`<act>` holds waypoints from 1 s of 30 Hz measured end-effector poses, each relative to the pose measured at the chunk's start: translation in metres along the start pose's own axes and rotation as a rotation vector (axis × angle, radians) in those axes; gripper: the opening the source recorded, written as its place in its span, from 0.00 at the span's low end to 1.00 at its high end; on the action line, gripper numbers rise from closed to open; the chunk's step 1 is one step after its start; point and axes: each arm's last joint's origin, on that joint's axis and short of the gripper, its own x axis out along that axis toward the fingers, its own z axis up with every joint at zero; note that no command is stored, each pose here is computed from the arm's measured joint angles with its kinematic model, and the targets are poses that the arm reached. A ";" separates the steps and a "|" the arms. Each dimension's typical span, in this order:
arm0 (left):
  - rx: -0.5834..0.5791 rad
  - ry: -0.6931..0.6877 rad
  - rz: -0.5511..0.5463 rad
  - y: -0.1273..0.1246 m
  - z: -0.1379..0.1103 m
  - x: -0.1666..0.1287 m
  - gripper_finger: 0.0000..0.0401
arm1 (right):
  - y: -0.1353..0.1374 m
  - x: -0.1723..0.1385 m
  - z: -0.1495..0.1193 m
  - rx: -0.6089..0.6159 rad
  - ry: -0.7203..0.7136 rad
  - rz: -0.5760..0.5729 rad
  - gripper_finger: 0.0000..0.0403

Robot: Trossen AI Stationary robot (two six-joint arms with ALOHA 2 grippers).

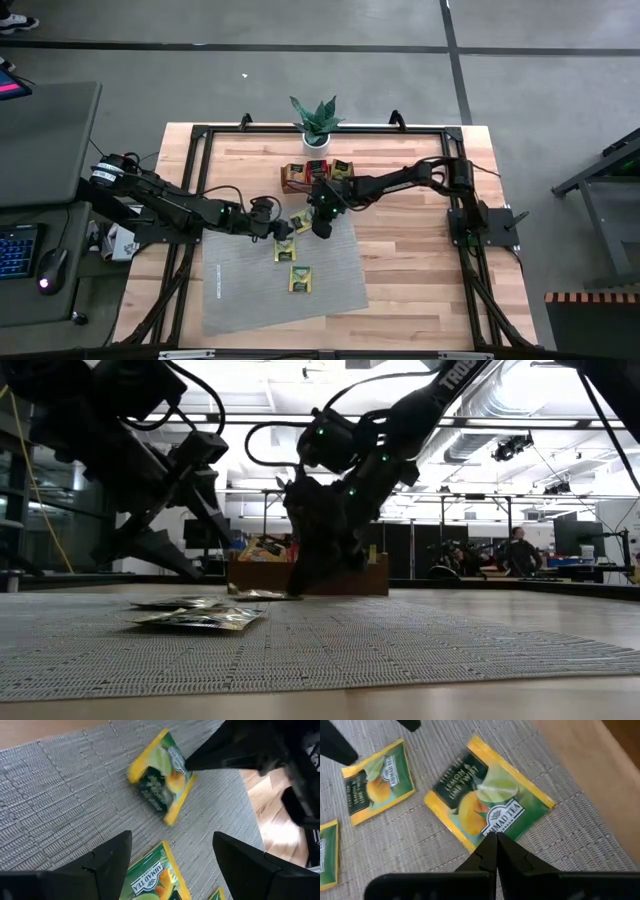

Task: Pick & Place Tea
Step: Put the yellow tea bag into the right section of the wooden organizer

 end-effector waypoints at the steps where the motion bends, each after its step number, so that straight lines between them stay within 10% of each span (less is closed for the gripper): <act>1: -0.001 -0.001 -0.001 0.000 0.000 0.000 0.69 | -0.001 0.001 0.000 0.006 0.004 0.004 0.00; 30: -0.260 -0.096 0.097 0.011 0.011 0.021 0.69 | -0.002 0.015 -0.012 0.117 0.072 0.015 0.00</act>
